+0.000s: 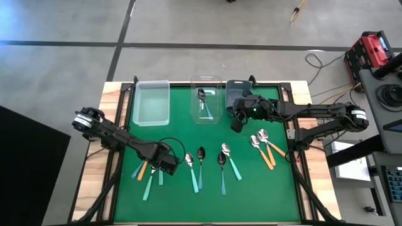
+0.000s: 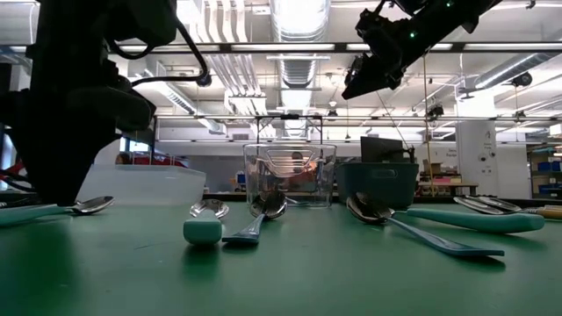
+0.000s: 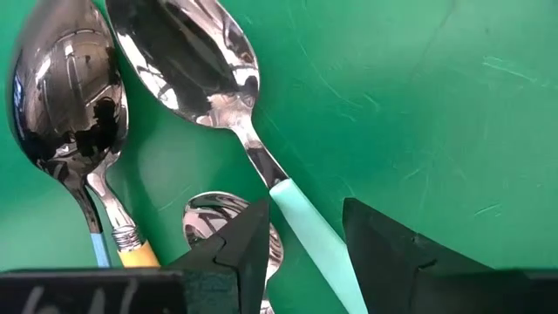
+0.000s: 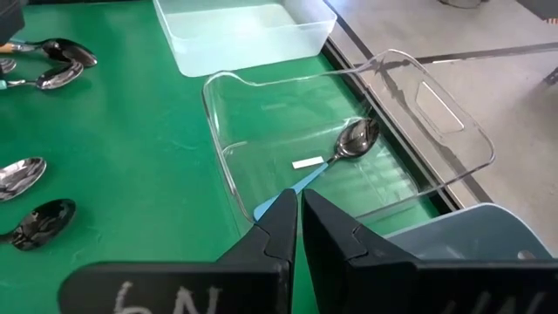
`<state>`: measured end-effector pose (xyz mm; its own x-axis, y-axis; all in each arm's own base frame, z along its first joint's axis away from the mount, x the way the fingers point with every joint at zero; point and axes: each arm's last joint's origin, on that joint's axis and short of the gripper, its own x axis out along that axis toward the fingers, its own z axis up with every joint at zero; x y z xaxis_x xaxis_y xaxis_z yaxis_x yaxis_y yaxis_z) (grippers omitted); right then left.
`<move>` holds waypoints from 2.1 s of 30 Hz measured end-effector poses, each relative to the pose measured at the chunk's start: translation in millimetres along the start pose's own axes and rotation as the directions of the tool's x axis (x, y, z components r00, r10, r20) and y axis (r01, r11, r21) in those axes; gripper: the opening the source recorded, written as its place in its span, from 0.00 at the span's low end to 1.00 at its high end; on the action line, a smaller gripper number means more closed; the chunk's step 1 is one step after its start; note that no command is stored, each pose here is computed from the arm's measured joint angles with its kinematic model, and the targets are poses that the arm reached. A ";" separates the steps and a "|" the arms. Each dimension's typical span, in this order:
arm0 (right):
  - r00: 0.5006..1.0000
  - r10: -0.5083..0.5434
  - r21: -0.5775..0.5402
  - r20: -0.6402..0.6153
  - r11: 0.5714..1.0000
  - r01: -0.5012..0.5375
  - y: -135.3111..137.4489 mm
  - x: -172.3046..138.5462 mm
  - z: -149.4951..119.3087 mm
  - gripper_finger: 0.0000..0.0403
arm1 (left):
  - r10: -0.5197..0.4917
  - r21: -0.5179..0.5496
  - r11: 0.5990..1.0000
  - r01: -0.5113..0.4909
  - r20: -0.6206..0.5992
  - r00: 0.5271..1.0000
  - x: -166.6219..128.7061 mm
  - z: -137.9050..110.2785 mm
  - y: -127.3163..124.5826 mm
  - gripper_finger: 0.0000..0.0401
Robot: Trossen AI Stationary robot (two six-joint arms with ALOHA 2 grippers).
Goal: Sort silverware by color (type)
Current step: Put the green spoon into the white bin
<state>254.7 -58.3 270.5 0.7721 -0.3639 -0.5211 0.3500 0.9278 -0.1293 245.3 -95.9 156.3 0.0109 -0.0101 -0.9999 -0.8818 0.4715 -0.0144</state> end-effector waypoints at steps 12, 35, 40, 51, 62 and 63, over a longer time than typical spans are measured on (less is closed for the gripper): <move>1.000 0.000 -0.004 -0.001 1.000 0.000 0.0 0.0 -0.1 0.03 | -0.016 0.008 1.000 0.016 0.024 1.000 0.0 0.8 -1.7 0.32; 1.000 -0.001 -0.003 -0.001 1.000 0.001 -0.1 0.0 -0.1 0.03 | -0.027 0.028 0.999 0.026 0.050 0.998 18.0 2.9 -11.8 0.26; 1.000 -0.001 -0.004 -0.001 1.000 0.001 -0.1 0.0 -0.1 0.03 | -0.033 0.029 0.999 0.032 0.053 0.998 17.0 2.9 -11.7 0.16; 1.000 0.000 -0.003 -0.001 1.000 0.000 0.0 0.0 0.0 0.03 | -0.054 0.042 0.998 0.050 0.097 0.994 9.1 5.4 -8.2 0.04; 1.000 0.000 -0.003 -0.012 1.000 0.000 0.3 1.0 -3.3 0.03 | -0.140 0.045 0.990 0.135 0.151 0.979 -33.9 19.0 12.7 0.04; 1.000 0.000 -0.003 -0.013 1.000 0.000 0.3 1.0 -3.6 0.03 | -0.153 0.045 0.988 0.147 0.166 0.974 -39.4 21.0 15.9 0.04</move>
<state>253.7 -58.1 266.9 0.7654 -0.3626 -0.5317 0.3482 0.9281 -0.1316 240.8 -69.5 195.4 0.2235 0.0641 -0.9726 -0.8483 0.5041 -0.1617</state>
